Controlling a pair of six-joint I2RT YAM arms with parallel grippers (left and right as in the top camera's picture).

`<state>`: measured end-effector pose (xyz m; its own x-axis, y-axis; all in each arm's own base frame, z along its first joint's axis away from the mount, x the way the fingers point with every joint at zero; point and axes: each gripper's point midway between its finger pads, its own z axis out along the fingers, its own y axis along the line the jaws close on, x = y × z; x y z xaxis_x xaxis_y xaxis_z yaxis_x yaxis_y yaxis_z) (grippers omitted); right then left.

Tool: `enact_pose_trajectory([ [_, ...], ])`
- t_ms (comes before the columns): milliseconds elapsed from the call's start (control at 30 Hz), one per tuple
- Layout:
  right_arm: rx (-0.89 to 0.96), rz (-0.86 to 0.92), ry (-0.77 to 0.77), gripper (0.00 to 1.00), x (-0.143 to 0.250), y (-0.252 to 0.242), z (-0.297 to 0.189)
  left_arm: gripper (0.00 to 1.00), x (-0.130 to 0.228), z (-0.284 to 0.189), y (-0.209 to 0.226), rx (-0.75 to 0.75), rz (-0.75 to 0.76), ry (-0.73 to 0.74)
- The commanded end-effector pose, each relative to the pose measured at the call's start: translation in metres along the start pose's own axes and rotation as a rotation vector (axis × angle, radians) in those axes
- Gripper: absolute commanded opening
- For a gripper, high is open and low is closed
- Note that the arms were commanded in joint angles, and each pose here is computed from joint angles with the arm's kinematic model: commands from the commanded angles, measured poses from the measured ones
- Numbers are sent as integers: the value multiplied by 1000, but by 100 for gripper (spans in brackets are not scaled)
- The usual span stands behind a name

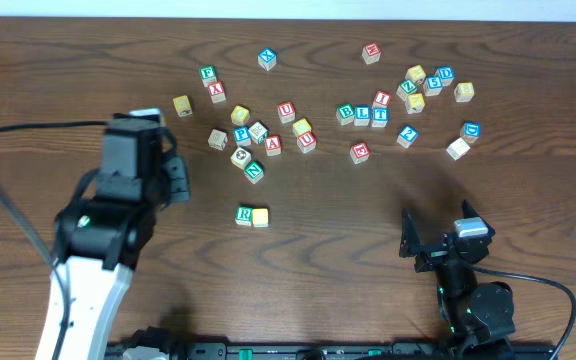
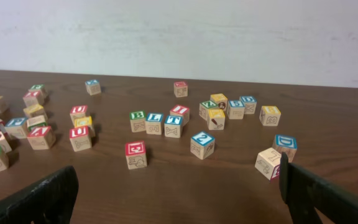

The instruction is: Spell out ROBOT

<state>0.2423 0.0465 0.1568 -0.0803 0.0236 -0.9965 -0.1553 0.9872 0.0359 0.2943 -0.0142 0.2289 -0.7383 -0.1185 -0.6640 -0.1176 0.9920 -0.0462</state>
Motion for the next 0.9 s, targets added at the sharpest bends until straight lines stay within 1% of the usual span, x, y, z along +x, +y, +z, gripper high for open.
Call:
enact_pose_trajectory([
  [0, 5, -7, 6, 99, 2, -2, 0, 35, -15, -24, 0, 79, 38, -75],
  [33, 5, -7, 5, 99, 1, -2, 0, 35, -16, -29, -1, 115, 37, -87],
  [133, 25, -7, 1, 99, 0, -5, 0, 35, -15, -35, -1, 155, 16, -92],
  [300, 31, -7, 1, 99, 0, -6, 0, 35, -9, -31, 1, 153, 8, -55],
  [400, 31, -7, 1, 99, 0, -6, 0, 50, -8, -27, 1, 151, 7, -41],
  [433, 31, -7, 1, 99, 0, -6, 0, 57, -7, -25, 1, 150, 7, -36],
  [500, 31, -7, 1, 99, 0, -6, 0, 73, -7, -23, 1, 150, 7, -30],
  [533, 31, -7, 1, 99, 0, -6, 0, 86, -7, -23, 1, 150, 6, -29],
  [567, 31, -7, 1, 99, 0, -6, 0, 95, -7, -22, 1, 150, 6, -27],
  [600, 31, -7, 1, 99, 0, -6, 0, 100, -7, -21, 1, 149, 6, -24],
  [867, 27, -7, 1, 99, 0, -5, 0, 100, -4, -13, 1, 146, 5, 2],
])
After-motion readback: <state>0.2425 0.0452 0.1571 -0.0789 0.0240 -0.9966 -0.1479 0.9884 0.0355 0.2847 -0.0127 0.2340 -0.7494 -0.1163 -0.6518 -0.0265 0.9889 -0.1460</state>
